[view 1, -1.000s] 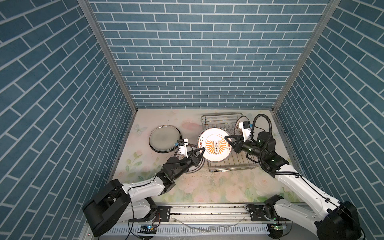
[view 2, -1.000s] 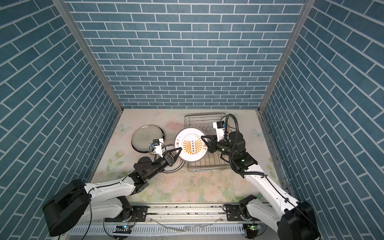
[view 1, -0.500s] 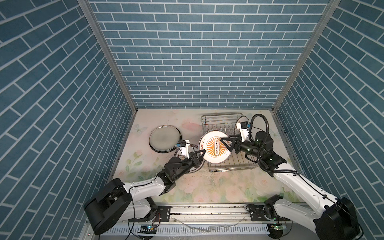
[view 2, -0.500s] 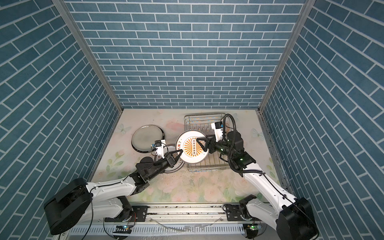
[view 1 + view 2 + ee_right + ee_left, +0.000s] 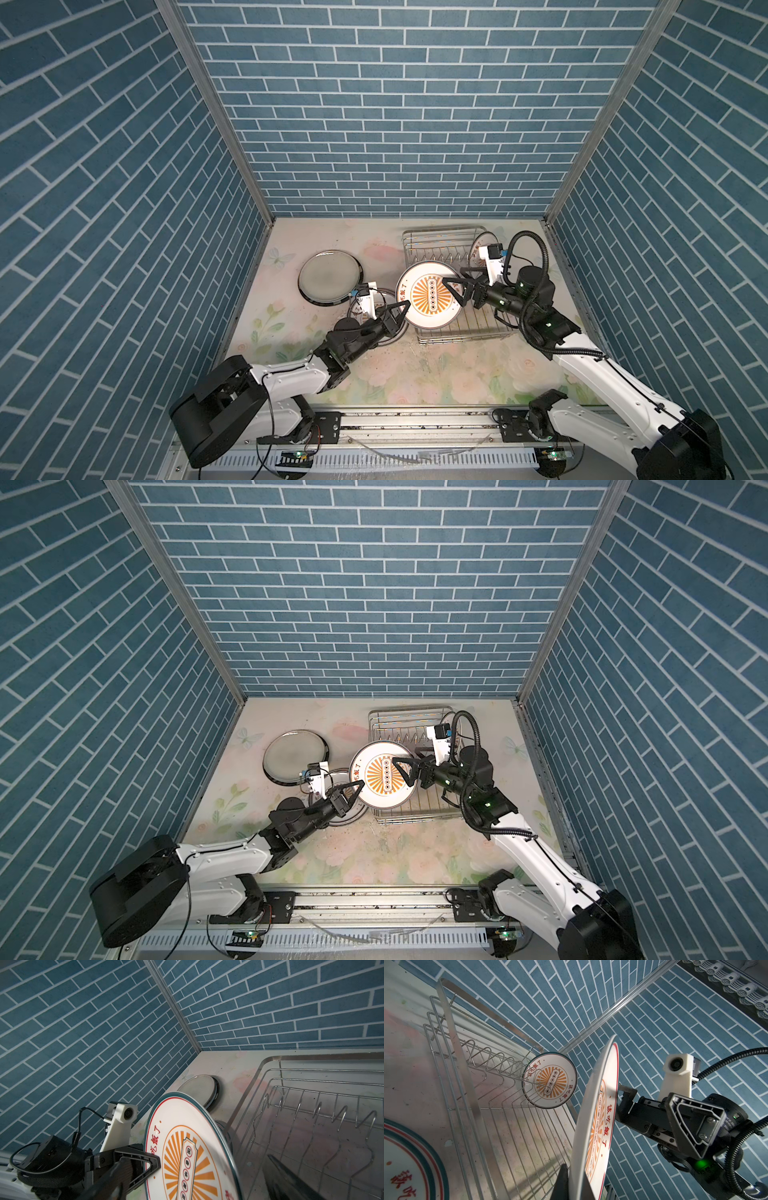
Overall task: Unload the plates from the dish rack
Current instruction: 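Carry the cream plate with the left gripper toward the stack while the right releases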
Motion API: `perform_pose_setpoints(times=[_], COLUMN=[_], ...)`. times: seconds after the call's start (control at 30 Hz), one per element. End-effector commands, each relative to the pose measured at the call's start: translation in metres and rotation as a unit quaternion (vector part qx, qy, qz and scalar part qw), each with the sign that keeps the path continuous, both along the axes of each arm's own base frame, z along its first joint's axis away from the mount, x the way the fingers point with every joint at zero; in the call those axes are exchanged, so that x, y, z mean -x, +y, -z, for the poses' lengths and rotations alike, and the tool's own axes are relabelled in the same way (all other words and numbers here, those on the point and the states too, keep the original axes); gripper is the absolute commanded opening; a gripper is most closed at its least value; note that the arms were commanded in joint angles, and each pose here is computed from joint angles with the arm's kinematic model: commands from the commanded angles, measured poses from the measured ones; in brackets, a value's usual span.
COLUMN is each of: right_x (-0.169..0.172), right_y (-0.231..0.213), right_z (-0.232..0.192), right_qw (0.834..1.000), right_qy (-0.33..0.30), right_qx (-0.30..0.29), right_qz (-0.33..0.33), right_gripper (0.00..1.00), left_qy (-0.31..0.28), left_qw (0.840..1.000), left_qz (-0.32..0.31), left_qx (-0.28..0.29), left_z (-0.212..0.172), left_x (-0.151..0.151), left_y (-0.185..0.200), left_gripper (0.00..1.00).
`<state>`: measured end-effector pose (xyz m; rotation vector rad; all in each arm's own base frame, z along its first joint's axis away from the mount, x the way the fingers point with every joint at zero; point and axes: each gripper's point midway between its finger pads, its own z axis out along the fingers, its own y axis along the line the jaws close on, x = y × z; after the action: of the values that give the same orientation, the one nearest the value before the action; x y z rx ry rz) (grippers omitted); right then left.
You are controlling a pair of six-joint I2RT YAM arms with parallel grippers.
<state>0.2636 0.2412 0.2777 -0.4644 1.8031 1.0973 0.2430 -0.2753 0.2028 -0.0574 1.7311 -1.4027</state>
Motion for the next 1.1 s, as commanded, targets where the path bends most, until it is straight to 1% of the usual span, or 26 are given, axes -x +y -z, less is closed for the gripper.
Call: perform_pose_setpoints(times=[0.0,0.03,0.13,0.3,0.37,0.47,0.53,0.67,0.73,0.8,0.87,0.97,1.07], right_x=[0.003,0.002,-0.001,-0.002,-0.002,-0.004,-0.004,0.003,0.01,0.018,0.028,0.039,0.039], right_y=[-0.002,-0.003,-0.008,-0.012,-0.012,-0.01,-0.008,0.004,0.015,0.027,0.042,0.058,0.068], right_z=[-0.004,-0.004,-0.003,-0.002,0.0,0.002,0.002,0.002,0.006,0.012,0.018,0.027,0.035], right_qw=[1.0,1.0,0.999,0.999,0.998,0.998,0.999,0.998,0.996,0.992,0.986,0.977,0.971], right_qy=[-0.022,-0.024,-0.028,-0.035,-0.037,-0.033,-0.028,-0.037,-0.05,-0.068,-0.085,-0.102,-0.107], right_qx=[0.01,0.013,0.018,0.026,0.031,0.035,0.034,0.043,0.067,0.105,0.138,0.17,0.199], right_qz=[-0.001,0.003,0.024,0.033,0.032,0.031,0.027,0.002,-0.013,-0.025,-0.049,-0.078,-0.079], right_gripper=[0.99,0.99,0.99,0.99,0.99,0.99,0.99,0.99,0.99,0.99,0.99,0.99,0.99], left_qy=[-0.02,-0.014,-0.017,-0.006,-0.009,0.001,0.004,0.024,0.036,0.045,0.064,0.083,0.098], left_qw=[1.0,0.999,0.999,0.996,0.993,0.988,0.985,0.978,0.976,0.972,0.967,0.959,0.951], left_qz=[-0.019,-0.027,-0.042,-0.087,-0.111,-0.149,-0.166,-0.199,-0.209,-0.227,-0.244,-0.269,-0.292], left_qx=[-0.001,-0.014,-0.012,-0.033,-0.032,-0.05,-0.052,-0.051,-0.05,-0.039,-0.033,-0.031,-0.034], left_z=[-0.017,-0.016,-0.019,-0.014,-0.013,-0.008,-0.006,0.005,0.014,0.016,0.025,0.034,0.042], left_x=[-0.003,-0.005,-0.004,-0.004,-0.003,-0.002,0.0,0.002,0.002,0.003,0.002,0.001,0.0], left_y=[0.004,0.006,0.015,0.038,0.052,0.073,0.083,0.103,0.107,0.116,0.123,0.133,0.142], left_gripper=[0.0,0.0,0.0,0.0,0.0,0.0,0.0,0.0,0.0,0.0,0.0,0.0,0.0])
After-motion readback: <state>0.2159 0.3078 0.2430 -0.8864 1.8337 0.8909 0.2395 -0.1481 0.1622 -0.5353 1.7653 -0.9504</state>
